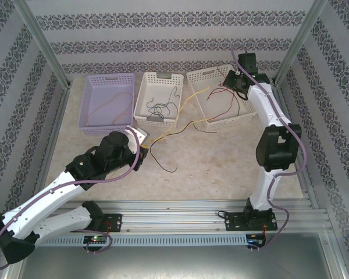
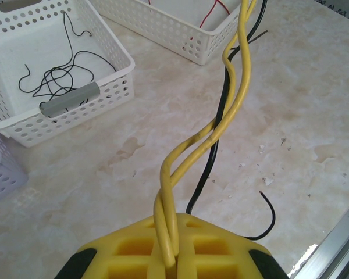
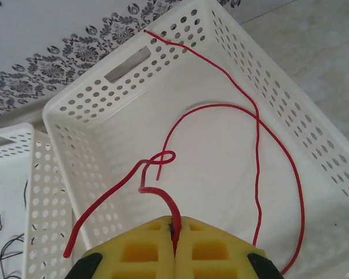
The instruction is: Untangle the cables
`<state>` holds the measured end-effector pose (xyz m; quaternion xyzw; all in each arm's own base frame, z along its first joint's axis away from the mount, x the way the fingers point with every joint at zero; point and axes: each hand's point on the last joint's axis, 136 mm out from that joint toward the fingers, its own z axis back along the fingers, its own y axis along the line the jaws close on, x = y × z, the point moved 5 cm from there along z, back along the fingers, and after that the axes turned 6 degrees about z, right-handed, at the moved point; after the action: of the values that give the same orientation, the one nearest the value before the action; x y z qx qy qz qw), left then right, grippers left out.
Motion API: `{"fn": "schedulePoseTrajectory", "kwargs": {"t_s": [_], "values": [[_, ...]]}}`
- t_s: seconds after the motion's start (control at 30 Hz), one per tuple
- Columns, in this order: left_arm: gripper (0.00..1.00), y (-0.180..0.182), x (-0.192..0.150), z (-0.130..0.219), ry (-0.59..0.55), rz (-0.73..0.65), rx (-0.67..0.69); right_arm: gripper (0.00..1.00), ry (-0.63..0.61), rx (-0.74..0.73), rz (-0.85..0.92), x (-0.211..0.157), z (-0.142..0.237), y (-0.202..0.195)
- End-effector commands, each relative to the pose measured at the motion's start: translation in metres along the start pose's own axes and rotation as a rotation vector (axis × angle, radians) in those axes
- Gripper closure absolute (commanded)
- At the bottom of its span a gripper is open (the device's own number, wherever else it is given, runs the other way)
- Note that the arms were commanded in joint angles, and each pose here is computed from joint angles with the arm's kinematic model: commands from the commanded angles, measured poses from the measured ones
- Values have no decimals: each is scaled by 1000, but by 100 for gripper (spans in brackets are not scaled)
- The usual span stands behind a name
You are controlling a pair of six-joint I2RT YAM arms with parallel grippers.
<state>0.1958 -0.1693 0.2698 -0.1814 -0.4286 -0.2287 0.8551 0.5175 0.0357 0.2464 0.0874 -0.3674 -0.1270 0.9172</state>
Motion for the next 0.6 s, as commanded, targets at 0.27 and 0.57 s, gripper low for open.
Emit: {"fn": "schedulePoseTrajectory", "kwargs": {"t_s": [0.27, 0.57], "values": [[100, -3, 8, 2, -46, 5, -31, 100, 158, -69, 58, -23, -34, -5], [100, -4, 7, 1, -39, 6, -35, 98, 152, -50, 60, -21, -26, 2]]}}
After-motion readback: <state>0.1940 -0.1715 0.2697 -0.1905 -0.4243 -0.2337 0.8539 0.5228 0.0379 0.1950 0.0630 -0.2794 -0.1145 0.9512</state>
